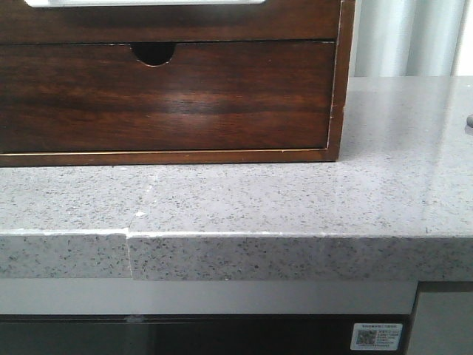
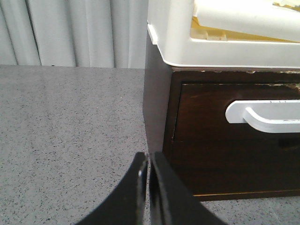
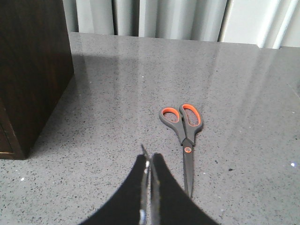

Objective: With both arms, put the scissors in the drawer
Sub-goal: 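Grasp the white drawer handle with the left gripper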

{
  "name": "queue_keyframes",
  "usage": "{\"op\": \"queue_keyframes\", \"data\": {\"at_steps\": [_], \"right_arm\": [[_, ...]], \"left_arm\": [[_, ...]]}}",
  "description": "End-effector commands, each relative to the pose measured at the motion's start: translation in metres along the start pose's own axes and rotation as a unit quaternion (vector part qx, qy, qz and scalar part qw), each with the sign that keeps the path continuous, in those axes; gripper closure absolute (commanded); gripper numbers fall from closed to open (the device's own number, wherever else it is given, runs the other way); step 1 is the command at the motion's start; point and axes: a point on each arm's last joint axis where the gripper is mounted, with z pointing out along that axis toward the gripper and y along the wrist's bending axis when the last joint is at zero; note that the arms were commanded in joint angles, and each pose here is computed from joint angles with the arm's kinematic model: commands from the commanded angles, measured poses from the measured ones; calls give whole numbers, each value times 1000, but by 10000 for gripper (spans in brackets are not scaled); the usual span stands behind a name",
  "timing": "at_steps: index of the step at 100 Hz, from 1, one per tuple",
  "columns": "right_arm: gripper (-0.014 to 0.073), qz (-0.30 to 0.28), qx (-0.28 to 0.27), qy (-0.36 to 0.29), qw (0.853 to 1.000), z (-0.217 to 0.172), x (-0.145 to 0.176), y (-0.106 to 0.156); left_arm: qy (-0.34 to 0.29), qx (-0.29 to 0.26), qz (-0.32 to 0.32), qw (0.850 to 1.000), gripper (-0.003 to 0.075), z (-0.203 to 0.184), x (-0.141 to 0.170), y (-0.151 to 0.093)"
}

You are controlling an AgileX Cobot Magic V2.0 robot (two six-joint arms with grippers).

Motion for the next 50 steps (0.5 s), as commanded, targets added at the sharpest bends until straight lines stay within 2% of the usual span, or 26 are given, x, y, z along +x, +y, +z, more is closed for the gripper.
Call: {"op": "queue_keyframes", "data": {"at_steps": [1,32,37,41,50], "right_arm": [[664,-9,2,-46,999,-1,-17,-1],[648,-9,2,-46,999,-1,-17,-1],[597,-8,2,-46,999,-1,-17,-1],[519,-8,2,-46,999,-1,-17,-1],[304,-10,3,-49,999,-1,-17,-1]], "left_arm": [[-48,0,-3,999,741,-2,-17,0],[-49,-1,-2,999,739,-1,-17,0],[-53,-3,3,999,726,-2,-17,0],[-53,-5,7,999,690,-2,-18,0],[-53,-12,25,998,494,-2,-18,1]]}}
